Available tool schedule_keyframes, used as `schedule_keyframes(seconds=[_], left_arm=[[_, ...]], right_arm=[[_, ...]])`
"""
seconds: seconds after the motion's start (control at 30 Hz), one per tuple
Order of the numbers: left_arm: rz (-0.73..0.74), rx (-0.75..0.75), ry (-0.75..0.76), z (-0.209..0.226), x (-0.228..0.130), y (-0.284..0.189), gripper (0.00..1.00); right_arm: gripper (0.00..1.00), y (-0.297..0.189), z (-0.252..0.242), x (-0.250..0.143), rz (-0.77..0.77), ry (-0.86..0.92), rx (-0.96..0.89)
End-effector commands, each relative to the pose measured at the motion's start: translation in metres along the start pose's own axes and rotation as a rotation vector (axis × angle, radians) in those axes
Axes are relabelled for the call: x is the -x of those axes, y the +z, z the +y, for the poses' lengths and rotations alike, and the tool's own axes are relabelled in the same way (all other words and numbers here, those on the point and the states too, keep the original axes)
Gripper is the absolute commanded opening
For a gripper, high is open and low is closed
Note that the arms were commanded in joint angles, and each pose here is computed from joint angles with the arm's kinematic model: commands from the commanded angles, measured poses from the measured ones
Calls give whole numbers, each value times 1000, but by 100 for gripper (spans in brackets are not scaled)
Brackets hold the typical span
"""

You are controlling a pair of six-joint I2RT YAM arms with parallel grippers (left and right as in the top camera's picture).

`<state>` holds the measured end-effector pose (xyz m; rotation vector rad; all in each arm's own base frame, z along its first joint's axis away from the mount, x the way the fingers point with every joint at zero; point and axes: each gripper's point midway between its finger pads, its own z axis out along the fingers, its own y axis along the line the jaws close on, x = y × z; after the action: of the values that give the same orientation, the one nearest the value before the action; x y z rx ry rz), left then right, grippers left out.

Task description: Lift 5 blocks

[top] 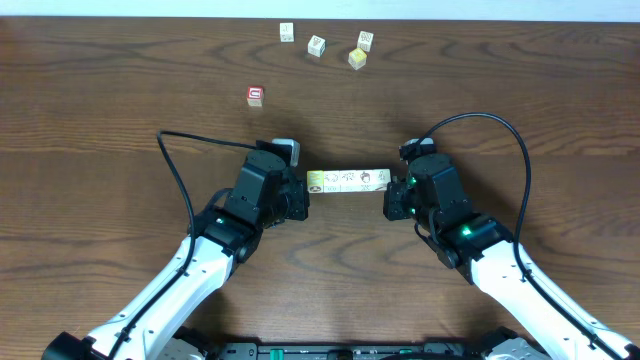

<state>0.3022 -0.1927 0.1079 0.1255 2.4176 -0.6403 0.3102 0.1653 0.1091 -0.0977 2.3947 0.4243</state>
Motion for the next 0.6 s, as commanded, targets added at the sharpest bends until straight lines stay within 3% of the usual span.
schedule_keyframes(seconds=[0.0, 0.57], left_arm=[[-7, -228, 46, -58, 15, -16, 7], [-11, -230, 47, -58, 16, -19, 7]], right_arm=[[1, -16, 68, -1, 40, -62, 274], [1, -16, 68, -1, 40, -61, 274]])
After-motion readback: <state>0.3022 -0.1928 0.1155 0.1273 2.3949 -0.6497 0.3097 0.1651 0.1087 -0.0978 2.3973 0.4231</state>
